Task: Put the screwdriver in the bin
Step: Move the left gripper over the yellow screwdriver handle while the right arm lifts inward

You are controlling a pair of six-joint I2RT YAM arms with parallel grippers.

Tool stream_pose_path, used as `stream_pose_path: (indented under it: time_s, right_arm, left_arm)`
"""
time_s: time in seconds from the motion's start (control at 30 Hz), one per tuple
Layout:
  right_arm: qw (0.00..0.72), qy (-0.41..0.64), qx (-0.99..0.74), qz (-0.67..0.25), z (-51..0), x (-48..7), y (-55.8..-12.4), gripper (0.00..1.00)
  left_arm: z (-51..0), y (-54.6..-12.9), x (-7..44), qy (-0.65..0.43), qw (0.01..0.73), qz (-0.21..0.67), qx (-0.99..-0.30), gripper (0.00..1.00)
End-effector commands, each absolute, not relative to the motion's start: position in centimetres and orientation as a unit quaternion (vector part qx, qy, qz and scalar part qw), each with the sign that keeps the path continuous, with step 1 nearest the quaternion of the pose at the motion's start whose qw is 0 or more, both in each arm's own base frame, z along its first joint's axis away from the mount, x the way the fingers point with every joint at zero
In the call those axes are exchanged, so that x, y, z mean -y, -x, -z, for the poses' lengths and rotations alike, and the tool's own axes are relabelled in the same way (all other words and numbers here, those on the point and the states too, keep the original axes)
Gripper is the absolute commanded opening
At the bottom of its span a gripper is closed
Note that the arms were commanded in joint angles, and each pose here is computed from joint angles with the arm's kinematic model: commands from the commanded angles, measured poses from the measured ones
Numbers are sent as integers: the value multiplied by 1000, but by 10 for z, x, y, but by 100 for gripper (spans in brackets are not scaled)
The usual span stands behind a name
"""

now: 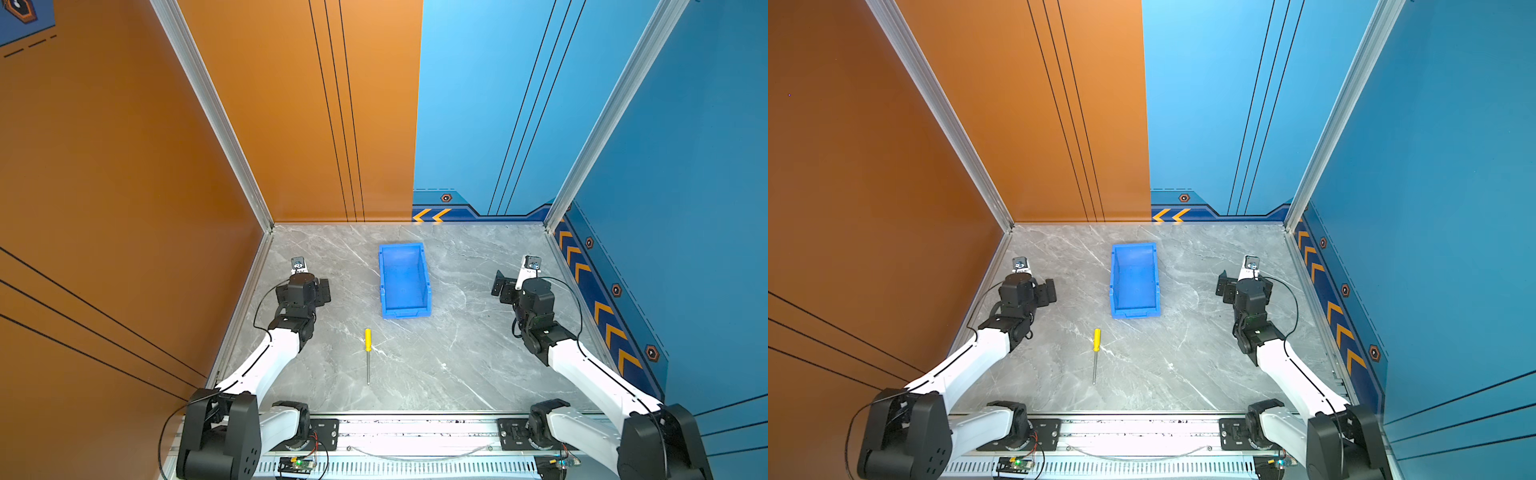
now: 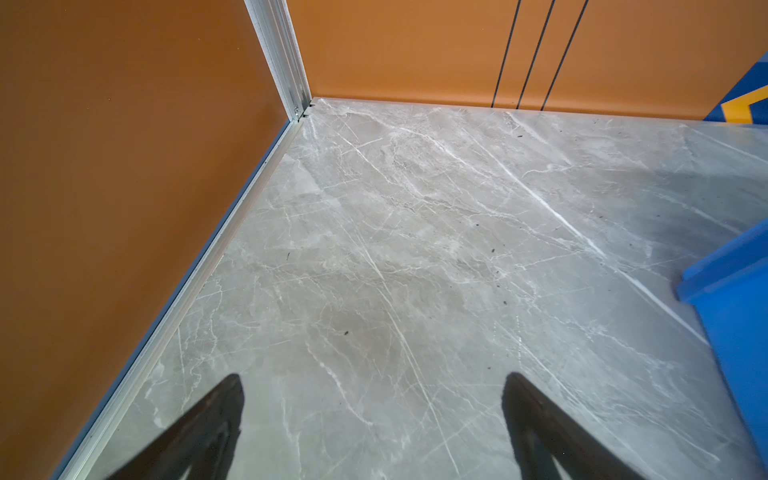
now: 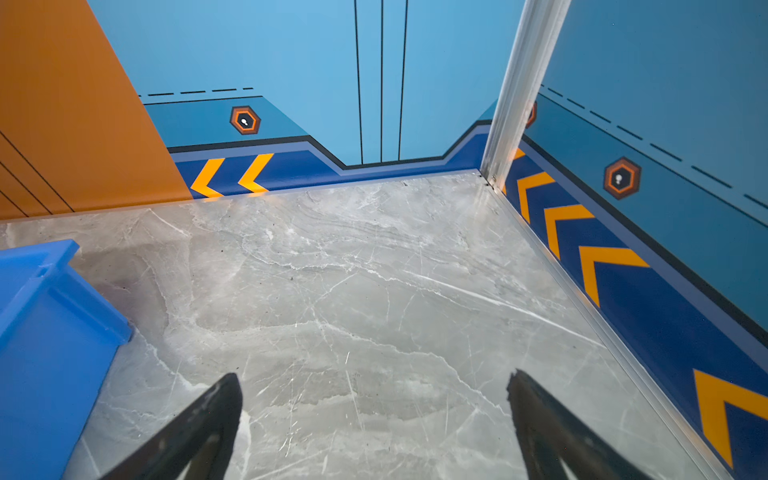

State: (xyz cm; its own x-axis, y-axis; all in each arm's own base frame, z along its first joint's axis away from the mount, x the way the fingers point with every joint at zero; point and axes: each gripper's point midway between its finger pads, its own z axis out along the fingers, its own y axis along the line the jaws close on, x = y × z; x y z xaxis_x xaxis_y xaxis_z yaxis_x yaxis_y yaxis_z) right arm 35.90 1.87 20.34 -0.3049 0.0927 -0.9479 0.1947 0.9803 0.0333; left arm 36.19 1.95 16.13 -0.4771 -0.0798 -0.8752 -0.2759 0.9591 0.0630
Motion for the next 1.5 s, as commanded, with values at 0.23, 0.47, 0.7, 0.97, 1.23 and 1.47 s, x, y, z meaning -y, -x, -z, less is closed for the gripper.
stream_pose_path:
  time_s: [0.23,0.47,0.7,0.97,1.23,1.47]
  right_arm:
    - [442,-56,-895,23,-182,-62,-314,100]
    - [468,87,-875,-88,-193,-132,-302,100]
    - [464,175,-851,-172,-209,-178,-280,100]
    - [468,278,-809,-222,-223,-228,-240,100]
    - [474,407,-736,-261,-237,-265,-190,100]
    - [453,421,-727,-297,-225,-271,-170,100]
  left_arm:
    - [-148,-335,12,89,403,-35,-910,98]
    - [-149,-326,42,79,343,12,-936,98]
    - [-153,-309,77,74,300,42,-950,99]
    - [-142,-288,119,81,238,107,-962,98]
    - [-115,-277,141,64,191,106,-974,97]
    - [-82,-262,153,50,152,81,-984,94]
